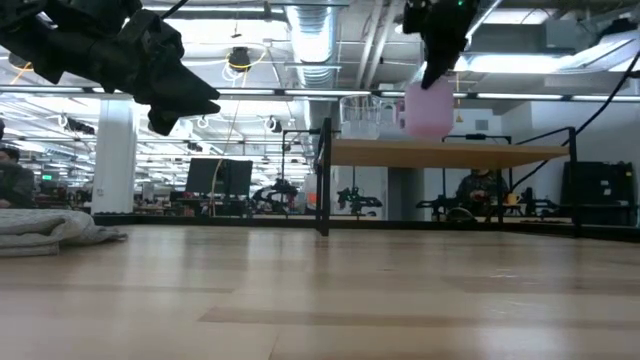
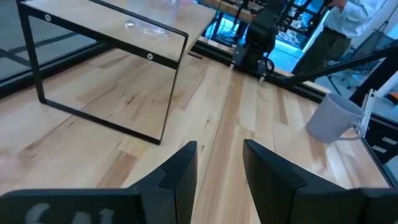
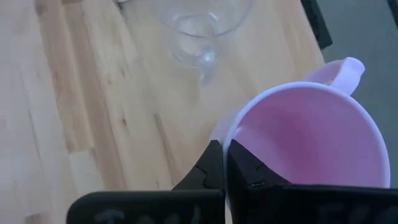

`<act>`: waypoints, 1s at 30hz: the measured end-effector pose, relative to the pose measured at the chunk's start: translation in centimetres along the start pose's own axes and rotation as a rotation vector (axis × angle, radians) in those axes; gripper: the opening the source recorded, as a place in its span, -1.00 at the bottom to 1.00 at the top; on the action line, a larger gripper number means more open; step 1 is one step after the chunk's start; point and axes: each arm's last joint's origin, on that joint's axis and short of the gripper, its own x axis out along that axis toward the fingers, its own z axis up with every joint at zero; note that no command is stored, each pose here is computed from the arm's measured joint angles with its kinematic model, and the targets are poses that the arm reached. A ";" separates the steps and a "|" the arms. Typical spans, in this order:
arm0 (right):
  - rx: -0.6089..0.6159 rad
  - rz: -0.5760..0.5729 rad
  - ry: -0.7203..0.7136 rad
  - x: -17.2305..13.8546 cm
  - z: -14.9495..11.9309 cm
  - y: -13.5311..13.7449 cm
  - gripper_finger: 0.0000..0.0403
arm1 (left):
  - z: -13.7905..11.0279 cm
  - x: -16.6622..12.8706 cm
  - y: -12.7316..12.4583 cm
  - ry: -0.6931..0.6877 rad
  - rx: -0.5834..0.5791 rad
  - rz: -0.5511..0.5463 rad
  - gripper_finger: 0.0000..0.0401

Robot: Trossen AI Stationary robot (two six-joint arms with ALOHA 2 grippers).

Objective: Stack small to large cups/mugs on shelf
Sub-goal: Put the pink mug on the shelf

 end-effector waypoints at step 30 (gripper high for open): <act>-0.010 0.047 0.039 2.3 0.4 -1.4 -0.83 | 0.0 0.0 0.0 -0.002 -0.001 0.011 -0.40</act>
